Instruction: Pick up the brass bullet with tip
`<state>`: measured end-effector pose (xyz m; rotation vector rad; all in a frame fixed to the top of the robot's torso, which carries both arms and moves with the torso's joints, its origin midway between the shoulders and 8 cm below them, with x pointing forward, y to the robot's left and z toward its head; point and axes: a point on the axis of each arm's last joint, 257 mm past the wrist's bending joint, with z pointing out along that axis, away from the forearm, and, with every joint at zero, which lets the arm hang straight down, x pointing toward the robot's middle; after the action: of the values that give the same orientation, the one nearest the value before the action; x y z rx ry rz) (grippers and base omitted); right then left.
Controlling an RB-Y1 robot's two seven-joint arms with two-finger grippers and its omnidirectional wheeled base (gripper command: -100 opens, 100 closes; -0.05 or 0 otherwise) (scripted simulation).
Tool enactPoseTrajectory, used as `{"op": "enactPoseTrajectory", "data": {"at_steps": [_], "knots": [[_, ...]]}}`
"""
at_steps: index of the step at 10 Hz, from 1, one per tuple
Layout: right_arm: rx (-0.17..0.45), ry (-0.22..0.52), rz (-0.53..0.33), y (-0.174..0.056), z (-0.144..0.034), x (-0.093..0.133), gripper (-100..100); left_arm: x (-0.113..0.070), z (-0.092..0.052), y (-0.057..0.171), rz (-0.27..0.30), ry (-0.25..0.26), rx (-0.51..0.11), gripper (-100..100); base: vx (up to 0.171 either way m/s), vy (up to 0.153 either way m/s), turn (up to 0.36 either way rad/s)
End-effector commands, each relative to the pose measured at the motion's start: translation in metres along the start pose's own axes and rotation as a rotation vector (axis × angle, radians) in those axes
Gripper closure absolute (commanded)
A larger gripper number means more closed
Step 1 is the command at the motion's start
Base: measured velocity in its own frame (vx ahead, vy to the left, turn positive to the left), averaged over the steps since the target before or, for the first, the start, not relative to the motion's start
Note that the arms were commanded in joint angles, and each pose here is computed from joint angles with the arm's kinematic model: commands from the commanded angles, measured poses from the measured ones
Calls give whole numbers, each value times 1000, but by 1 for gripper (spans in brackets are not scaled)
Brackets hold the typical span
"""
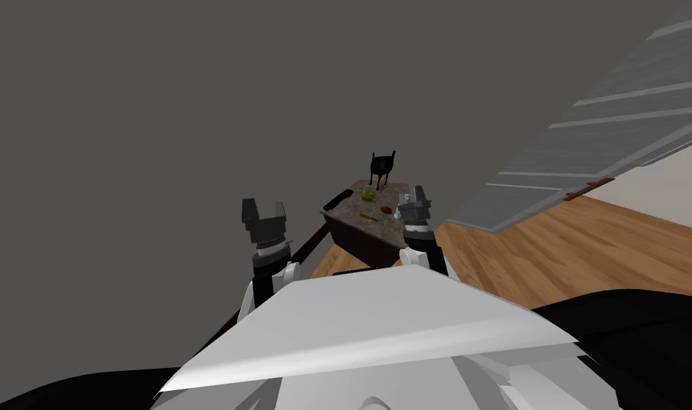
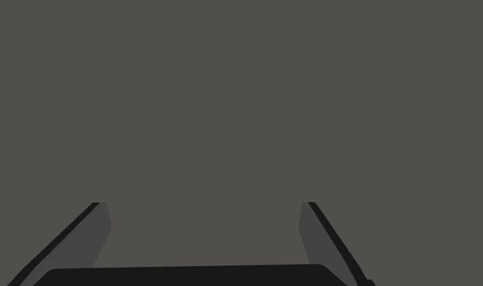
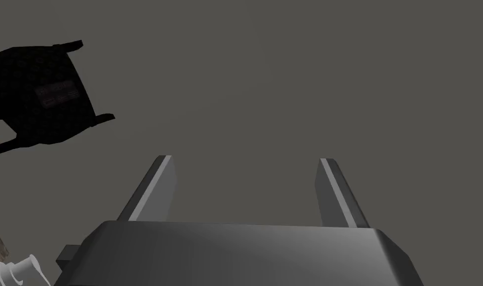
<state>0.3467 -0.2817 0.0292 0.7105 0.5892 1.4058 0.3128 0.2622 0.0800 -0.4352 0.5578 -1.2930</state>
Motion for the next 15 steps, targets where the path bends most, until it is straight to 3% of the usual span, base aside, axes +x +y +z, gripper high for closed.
{"op": "enactPoseTrajectory", "data": {"at_steps": [1, 4, 8, 9, 11, 12, 13, 14, 15], "knots": [[30, 58, -28, -8, -8, 14, -100, 0, 0, 0, 0, 0, 0, 0, -50, 33, 39], [107, 166, -82, -32, -33, 38, -100, 0, 0, 0, 0, 0, 0, 0, -107, 72, 56], [279, 356, -163, -84, -100, 69, -100, 0, 0, 0, 0, 0, 0, 0, -134, 93, 117], [280, 372, -174, -85, -101, 71, -100, 0, 0, 0, 0, 0, 0, 0, -111, 88, 36], [392, 483, -213, -115, -152, 79, -100, 0, 0, 0, 0, 0, 0, 0, -101, 78, 158], [393, 501, -224, -116, -154, 80, -100, 0, 0, 0, 0, 0, 0, 0, -97, 61, 57], [453, 563, -245, -131, -185, 81, -100, 0, 0, 0, 0, 0, 0, 0, -99, 68, 157], [454, 572, -248, -131, -186, 81, -100, 0, 0, 0, 0, 0, 0, 0, -66, 45, 57], [508, 639, -269, -141, -216, 81, -100, 0, 0, 0, 0, 0, 0, 0, -63, 57, 162]]}}
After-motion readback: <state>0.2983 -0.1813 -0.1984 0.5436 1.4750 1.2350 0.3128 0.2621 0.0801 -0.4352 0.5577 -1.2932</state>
